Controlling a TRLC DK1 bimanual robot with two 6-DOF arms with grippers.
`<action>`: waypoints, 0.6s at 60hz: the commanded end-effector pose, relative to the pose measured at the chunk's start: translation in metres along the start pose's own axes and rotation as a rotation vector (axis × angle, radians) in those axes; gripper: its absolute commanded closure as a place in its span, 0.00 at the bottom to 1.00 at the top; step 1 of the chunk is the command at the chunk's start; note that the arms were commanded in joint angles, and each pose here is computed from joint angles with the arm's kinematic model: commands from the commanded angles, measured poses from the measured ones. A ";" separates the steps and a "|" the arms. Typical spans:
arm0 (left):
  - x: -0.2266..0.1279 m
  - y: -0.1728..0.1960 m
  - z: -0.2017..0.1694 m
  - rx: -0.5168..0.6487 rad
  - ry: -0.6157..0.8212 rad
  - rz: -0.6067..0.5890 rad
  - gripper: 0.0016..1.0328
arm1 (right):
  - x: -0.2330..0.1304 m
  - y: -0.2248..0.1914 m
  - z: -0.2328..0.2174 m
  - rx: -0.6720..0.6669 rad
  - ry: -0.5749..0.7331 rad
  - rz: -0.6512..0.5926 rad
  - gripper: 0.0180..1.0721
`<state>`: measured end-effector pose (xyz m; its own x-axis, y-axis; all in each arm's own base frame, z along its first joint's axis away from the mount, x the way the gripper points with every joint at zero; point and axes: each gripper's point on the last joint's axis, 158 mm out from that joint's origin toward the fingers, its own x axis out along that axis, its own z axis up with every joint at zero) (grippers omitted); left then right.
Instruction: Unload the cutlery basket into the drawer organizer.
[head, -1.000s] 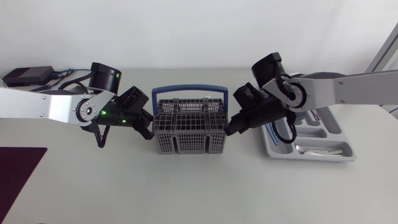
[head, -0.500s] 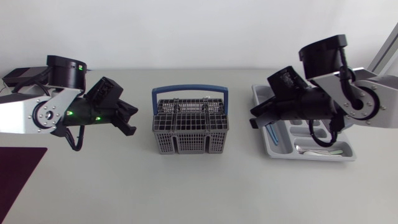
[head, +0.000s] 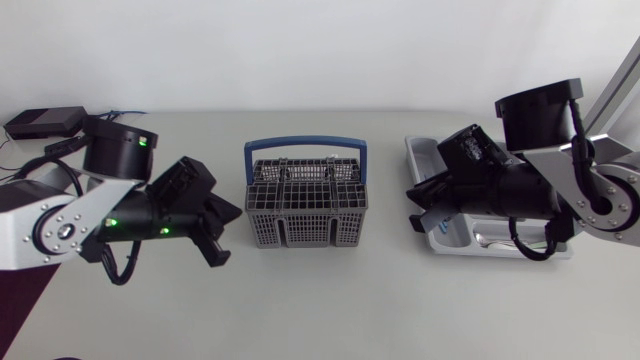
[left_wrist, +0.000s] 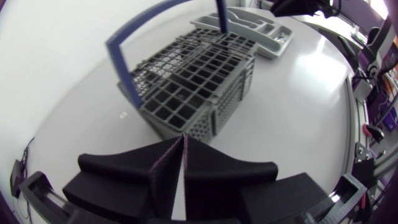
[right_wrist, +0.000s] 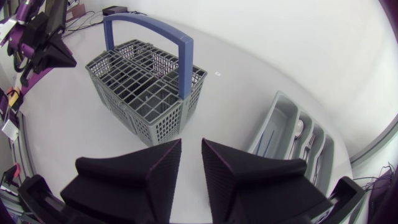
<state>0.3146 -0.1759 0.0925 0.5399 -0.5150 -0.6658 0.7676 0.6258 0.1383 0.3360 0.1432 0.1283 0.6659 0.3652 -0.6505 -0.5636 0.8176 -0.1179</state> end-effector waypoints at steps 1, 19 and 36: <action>0.005 -0.024 -0.010 0.011 0.030 -0.046 0.76 | 0.000 0.004 -0.009 0.000 0.009 0.005 0.74; 0.026 -0.017 -0.005 0.026 0.039 -0.029 0.76 | -0.010 0.005 -0.008 -0.012 -0.008 -0.002 0.74; 0.031 0.001 0.009 0.036 0.000 0.025 0.76 | -0.012 0.005 -0.006 -0.019 -0.017 -0.004 0.74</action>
<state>0.3241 -0.1949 0.0737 0.5399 -0.5027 -0.6751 0.7799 0.6005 0.1766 0.3284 0.1408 0.1363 0.6835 0.3716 -0.6283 -0.5608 0.8183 -0.1260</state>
